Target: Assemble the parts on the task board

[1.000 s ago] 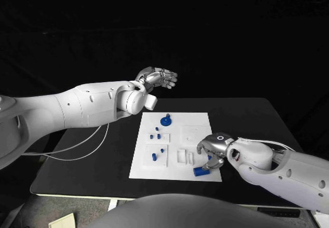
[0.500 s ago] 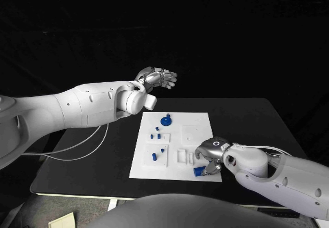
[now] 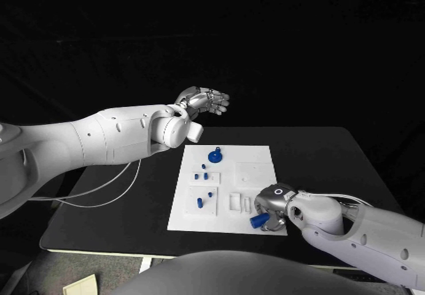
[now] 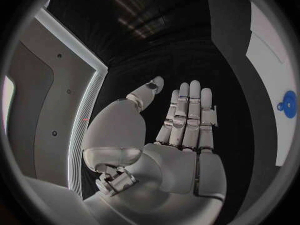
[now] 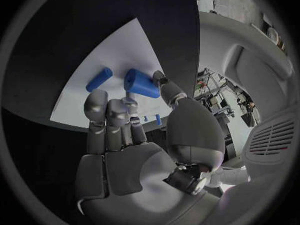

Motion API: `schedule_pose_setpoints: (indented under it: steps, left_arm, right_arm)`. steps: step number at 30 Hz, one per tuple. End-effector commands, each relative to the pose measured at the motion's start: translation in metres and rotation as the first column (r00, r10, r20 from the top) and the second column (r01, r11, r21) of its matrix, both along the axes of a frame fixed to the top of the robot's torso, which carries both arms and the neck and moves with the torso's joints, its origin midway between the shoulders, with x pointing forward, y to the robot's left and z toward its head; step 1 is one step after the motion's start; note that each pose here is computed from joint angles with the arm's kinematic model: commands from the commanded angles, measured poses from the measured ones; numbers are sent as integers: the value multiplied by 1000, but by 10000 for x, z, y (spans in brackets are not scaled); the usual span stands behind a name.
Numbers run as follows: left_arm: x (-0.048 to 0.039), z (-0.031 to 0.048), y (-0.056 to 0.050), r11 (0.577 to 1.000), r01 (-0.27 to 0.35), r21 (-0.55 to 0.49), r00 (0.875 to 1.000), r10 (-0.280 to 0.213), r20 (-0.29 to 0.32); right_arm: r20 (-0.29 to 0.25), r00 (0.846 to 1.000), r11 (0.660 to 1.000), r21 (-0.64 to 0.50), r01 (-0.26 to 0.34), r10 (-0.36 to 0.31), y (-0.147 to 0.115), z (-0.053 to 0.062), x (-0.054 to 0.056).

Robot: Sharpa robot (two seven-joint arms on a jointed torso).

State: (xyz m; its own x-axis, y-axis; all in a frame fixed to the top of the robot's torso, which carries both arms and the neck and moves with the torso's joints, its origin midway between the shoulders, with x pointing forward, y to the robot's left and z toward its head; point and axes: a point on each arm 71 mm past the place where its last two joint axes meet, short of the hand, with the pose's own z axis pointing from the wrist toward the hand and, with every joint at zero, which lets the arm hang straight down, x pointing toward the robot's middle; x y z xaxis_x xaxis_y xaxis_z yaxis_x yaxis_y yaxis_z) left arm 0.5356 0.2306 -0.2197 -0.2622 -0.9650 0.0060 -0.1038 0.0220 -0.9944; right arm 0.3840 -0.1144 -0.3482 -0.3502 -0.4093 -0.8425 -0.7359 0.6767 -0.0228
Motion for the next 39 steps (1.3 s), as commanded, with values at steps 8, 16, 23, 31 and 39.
schedule_pose_setpoints:
  steps: [8,16,23,31,39]
  left_arm:
    - [-1,10,-17,1000,13,-11,1000,-13,2]
    - [-1,8,-25,1000,14,-11,1000,-14,0]
    - [-1,8,-27,1000,15,-11,1000,-15,-1]
    - [0,8,-24,1000,15,-10,1000,-15,-1]
    - [-1,8,-27,1000,17,-10,1000,-17,-2]
  right_arm:
    - [8,1000,998,-62,-11,11,-10,-84,8]
    - [4,1000,998,-65,-19,19,36,-84,-2]
    - [-17,1000,998,-55,6,-7,44,-85,-2]
    - [-59,994,996,-9,87,-88,-25,15,52]
    - [-157,960,962,105,251,-233,-112,221,174]
